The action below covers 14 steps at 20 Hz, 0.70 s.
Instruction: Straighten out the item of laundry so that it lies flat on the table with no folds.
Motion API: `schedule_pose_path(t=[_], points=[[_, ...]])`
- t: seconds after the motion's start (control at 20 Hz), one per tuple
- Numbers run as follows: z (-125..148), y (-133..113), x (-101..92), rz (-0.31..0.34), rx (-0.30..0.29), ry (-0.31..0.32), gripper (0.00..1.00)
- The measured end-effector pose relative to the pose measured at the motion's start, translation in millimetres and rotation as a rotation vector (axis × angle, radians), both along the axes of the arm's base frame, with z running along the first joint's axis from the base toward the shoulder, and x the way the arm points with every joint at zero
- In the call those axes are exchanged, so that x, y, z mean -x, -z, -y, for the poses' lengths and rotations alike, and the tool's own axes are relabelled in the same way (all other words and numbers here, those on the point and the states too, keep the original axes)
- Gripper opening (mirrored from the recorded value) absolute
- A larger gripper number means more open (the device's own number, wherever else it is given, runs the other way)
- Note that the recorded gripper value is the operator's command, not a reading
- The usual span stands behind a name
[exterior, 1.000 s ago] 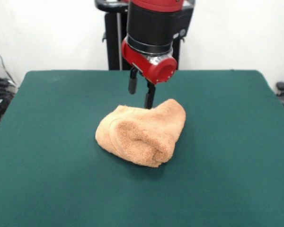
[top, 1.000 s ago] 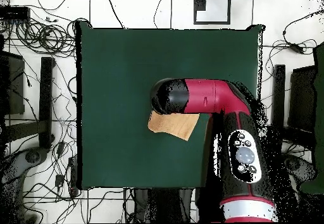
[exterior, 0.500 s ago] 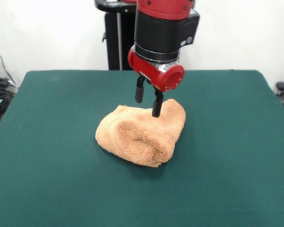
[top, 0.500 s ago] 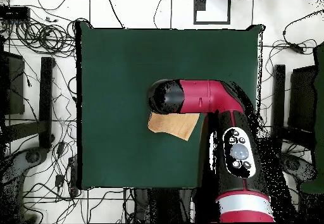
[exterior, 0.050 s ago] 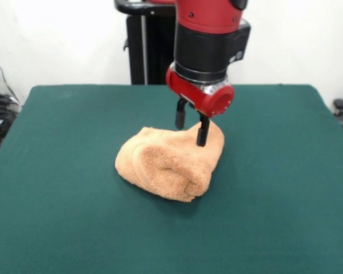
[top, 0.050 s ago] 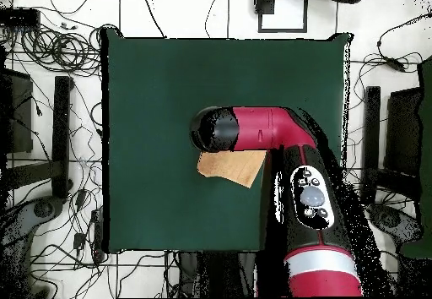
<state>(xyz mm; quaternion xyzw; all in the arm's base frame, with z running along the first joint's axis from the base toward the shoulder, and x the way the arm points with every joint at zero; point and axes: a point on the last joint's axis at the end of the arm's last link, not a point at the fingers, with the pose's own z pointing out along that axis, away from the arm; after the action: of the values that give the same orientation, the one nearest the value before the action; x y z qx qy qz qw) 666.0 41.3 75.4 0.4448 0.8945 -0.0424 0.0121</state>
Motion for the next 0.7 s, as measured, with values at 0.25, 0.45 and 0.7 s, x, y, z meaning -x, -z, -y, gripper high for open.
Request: schedule_pose_path(t=[0.25, 0.45, 0.7], points=[[-7.4, 12.1, 13.0, -0.035, -0.013, -0.005, 1.00], [-17.4, 14.0, 32.2, -0.087, -0.021, -0.009, 1.00], [-25.1, -12.8, 56.5, -0.172, -0.010, -0.009, 1.00]])
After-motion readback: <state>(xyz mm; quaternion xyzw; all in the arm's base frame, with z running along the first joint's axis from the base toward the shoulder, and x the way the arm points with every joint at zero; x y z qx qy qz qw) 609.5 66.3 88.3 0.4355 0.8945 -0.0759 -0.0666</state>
